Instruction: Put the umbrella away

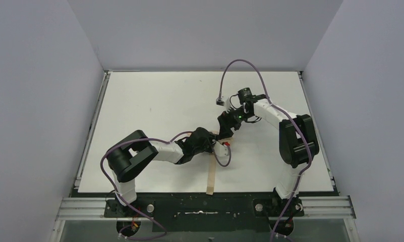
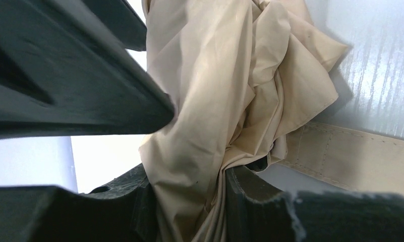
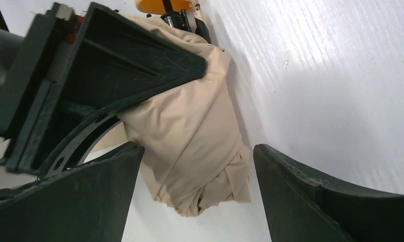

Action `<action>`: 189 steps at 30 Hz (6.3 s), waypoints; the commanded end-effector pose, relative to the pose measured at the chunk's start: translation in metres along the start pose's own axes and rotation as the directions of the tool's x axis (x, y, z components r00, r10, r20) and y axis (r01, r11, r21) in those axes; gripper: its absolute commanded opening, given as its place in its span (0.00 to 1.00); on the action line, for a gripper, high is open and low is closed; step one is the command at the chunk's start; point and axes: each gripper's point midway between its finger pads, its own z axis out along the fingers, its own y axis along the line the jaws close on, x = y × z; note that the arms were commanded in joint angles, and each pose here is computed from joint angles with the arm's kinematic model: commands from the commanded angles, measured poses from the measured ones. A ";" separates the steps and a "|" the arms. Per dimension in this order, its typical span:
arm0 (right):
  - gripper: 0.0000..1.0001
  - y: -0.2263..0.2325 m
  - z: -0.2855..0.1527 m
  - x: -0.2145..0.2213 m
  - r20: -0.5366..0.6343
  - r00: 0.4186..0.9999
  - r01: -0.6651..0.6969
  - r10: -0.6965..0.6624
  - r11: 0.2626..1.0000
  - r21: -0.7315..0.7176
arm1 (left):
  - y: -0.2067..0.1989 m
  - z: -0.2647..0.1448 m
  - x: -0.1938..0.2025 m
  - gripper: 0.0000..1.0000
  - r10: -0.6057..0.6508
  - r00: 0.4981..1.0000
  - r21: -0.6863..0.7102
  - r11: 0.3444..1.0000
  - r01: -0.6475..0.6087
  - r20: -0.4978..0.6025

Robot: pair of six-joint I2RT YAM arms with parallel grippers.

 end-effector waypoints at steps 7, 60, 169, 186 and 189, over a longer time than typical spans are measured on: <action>0.87 0.016 -0.044 -0.026 0.129 0.990 0.051 -0.055 0.998 0.033 | -0.041 -0.005 0.020 0.00 -0.011 0.999 0.145 0.989 0.018 -0.049; 0.14 -0.070 0.002 0.034 -0.128 0.989 0.132 -0.080 0.866 0.482 | 0.048 -0.126 -0.074 0.69 -0.476 0.833 0.100 0.878 0.468 0.281; 0.64 0.050 -0.026 0.021 -0.311 0.647 0.678 -0.696 0.339 0.652 | -0.008 -0.024 0.024 0.00 -0.652 0.698 0.577 0.459 0.675 -0.297; 0.57 0.134 0.018 -0.006 0.036 0.576 0.663 -0.817 0.493 0.563 | -0.008 -0.023 0.025 0.00 -0.652 0.691 0.564 0.458 0.687 -0.311; 0.57 0.135 0.033 -0.011 0.048 0.568 0.670 -0.821 0.496 0.552 | -0.008 -0.023 0.025 0.00 -0.653 0.691 0.563 0.459 0.687 -0.311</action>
